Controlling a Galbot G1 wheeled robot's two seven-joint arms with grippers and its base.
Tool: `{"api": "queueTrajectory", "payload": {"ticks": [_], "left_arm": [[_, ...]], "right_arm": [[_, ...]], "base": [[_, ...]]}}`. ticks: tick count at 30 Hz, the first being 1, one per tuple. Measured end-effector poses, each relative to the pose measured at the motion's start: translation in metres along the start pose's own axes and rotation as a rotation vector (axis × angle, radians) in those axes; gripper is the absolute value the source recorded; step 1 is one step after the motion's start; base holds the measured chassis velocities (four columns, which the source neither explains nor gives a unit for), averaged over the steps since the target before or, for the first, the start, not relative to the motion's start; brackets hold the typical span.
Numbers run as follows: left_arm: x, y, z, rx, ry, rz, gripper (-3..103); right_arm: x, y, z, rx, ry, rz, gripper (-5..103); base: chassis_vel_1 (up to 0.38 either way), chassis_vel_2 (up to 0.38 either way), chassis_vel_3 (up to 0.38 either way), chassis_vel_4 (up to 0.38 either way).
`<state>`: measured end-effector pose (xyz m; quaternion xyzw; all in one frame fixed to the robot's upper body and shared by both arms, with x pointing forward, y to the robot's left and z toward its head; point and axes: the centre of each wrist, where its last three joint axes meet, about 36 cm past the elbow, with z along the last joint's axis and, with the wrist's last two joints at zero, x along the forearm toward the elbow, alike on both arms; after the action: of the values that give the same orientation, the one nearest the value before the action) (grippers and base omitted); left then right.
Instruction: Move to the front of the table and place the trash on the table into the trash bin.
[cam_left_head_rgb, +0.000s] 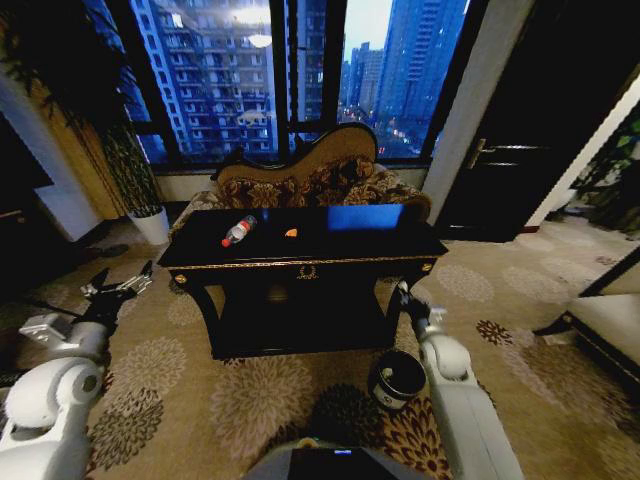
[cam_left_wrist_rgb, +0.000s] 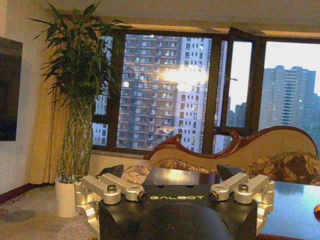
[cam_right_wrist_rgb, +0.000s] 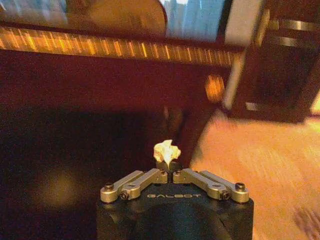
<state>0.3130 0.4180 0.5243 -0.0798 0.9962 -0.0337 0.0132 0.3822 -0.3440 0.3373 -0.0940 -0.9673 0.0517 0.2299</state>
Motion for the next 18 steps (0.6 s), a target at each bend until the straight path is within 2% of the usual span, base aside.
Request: {"api": "queueTrajectory", "payload": {"ticks": [3, 8, 10, 11, 18], "left_arm": [[0.000, 0.000, 0.001, 0.004, -0.002, 0.000, 100], [0.002, -0.002, 0.001, 0.011, -0.008, 0.000, 100], [0.002, -0.002, 0.001, 0.011, -0.009, -0.001, 100], [0.004, -0.002, -0.002, 0.008, -0.016, -0.003, 100], [0.006, -0.003, -0.002, 0.008, -0.019, -0.002, 100]], "right_arm": [[-0.005, -0.001, 0.020, 0.018, 0.062, 0.020, 1], [-0.029, -0.005, 0.074, 0.125, 0.236, 0.086, 1], [-0.033, -0.005, 0.082, 0.142, 0.262, 0.092, 1], [-0.054, -0.001, 0.113, 0.179, 0.320, 0.094, 1], [-0.073, 0.012, 0.129, 0.190, 0.343, 0.067, -2]], "base": [[0.000, 0.000, 0.000, 0.000], [0.000, 0.000, 0.000, 0.000], [0.000, 0.000, 0.000, 0.000], [0.000, 0.000, 0.000, 0.000], [0.000, 0.000, 0.000, 0.000]]}}
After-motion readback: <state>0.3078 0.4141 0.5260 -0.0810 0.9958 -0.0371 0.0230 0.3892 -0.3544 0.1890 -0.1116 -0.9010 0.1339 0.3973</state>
